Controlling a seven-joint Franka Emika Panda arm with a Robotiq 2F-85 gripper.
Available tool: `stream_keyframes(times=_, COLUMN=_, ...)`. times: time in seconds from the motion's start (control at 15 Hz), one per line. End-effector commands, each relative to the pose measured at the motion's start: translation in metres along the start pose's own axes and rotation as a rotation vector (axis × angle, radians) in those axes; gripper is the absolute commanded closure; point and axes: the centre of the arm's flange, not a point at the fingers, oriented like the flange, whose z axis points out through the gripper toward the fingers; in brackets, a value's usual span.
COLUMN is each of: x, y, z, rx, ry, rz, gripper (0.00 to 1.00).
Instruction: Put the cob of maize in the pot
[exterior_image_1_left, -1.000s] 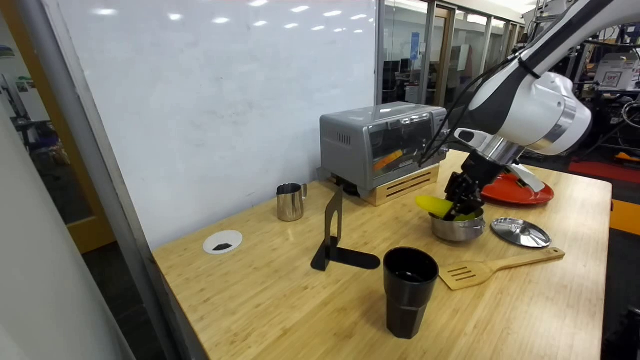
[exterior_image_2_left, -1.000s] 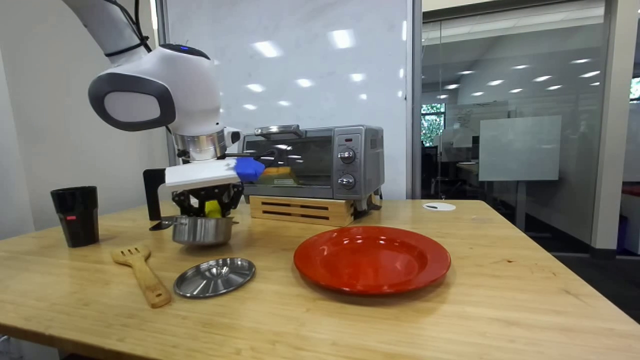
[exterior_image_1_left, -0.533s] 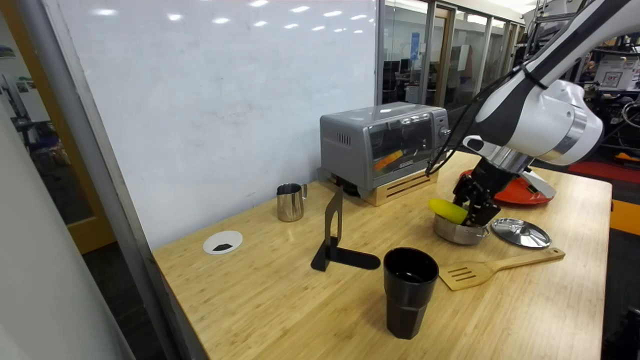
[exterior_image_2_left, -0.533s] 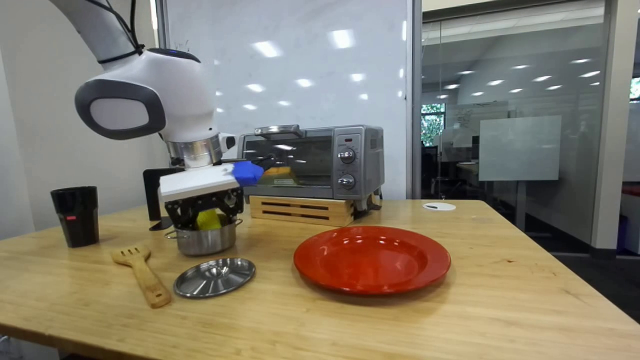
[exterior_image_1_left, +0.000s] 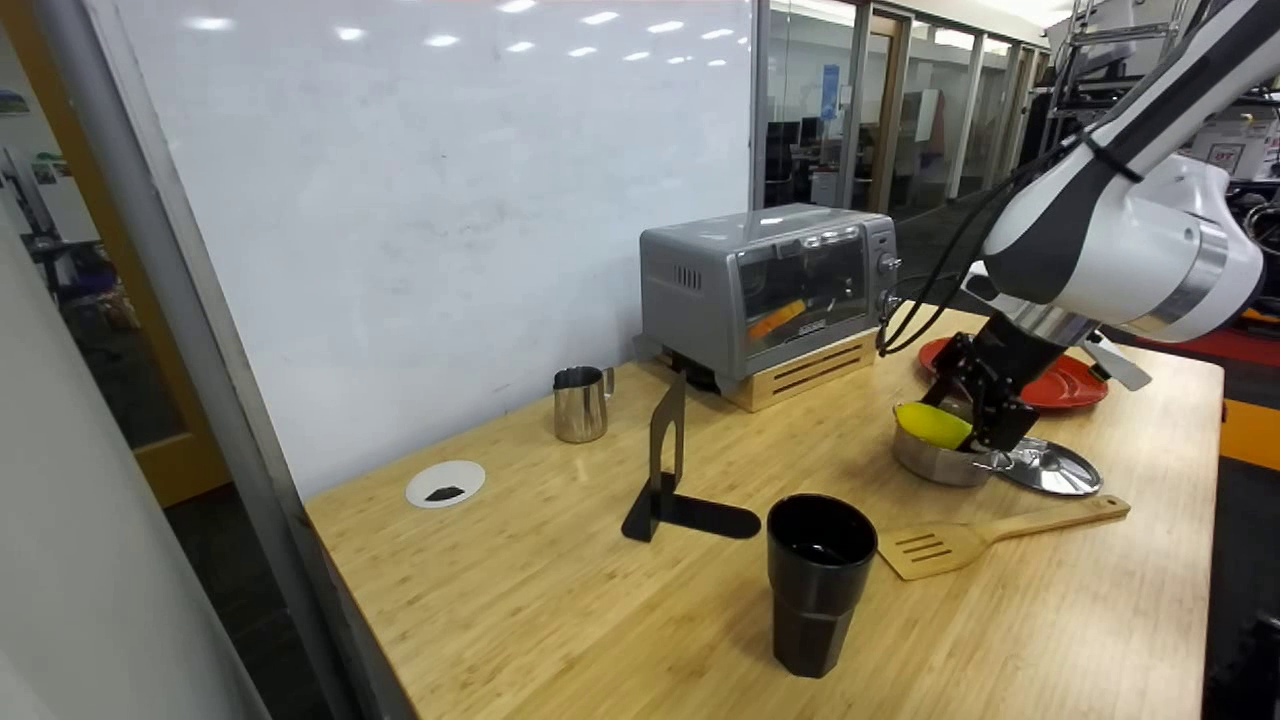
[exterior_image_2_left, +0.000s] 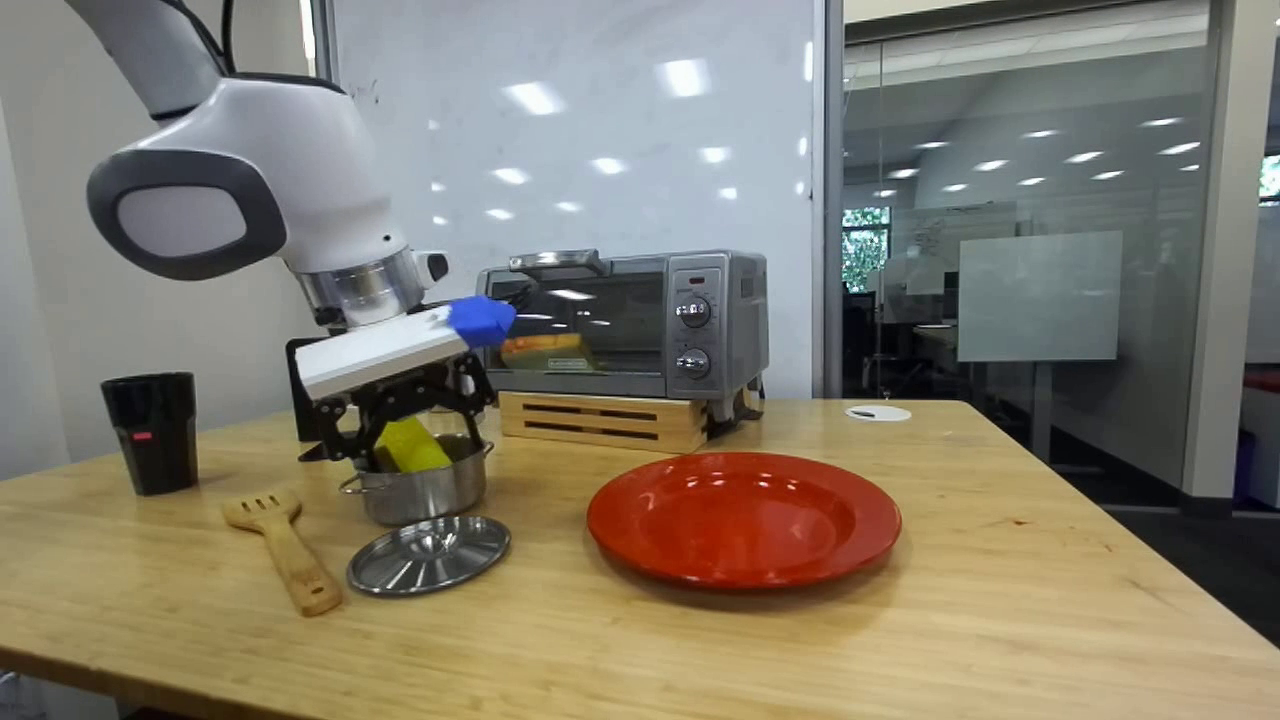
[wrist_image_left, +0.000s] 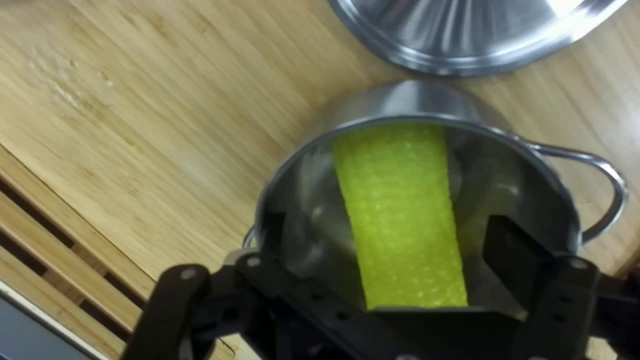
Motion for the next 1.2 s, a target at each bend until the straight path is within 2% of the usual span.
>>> stream_keyframes(times=0.0, x=0.003, y=-0.013, z=-0.031, rx=-0.040, ry=-0.025, rz=-0.051, gripper=0.00)
stream_keyframes(times=0.4, x=0.010, y=-0.023, z=-0.057, rx=-0.075, ry=-0.039, rz=-0.085, gripper=0.00)
stream_keyframes(times=0.73, x=0.029, y=-0.016, z=-0.083, rx=-0.106, ry=-0.064, rz=-0.077, gripper=0.00)
stream_keyframes(times=0.93, x=0.031, y=-0.003, z=-0.094, rx=-0.114, ry=-0.132, rz=-0.060, gripper=0.00)
stream_keyframes(times=1.13, x=0.009, y=0.022, z=-0.107, rx=-0.103, ry=-0.222, rz=-0.043, gripper=0.00)
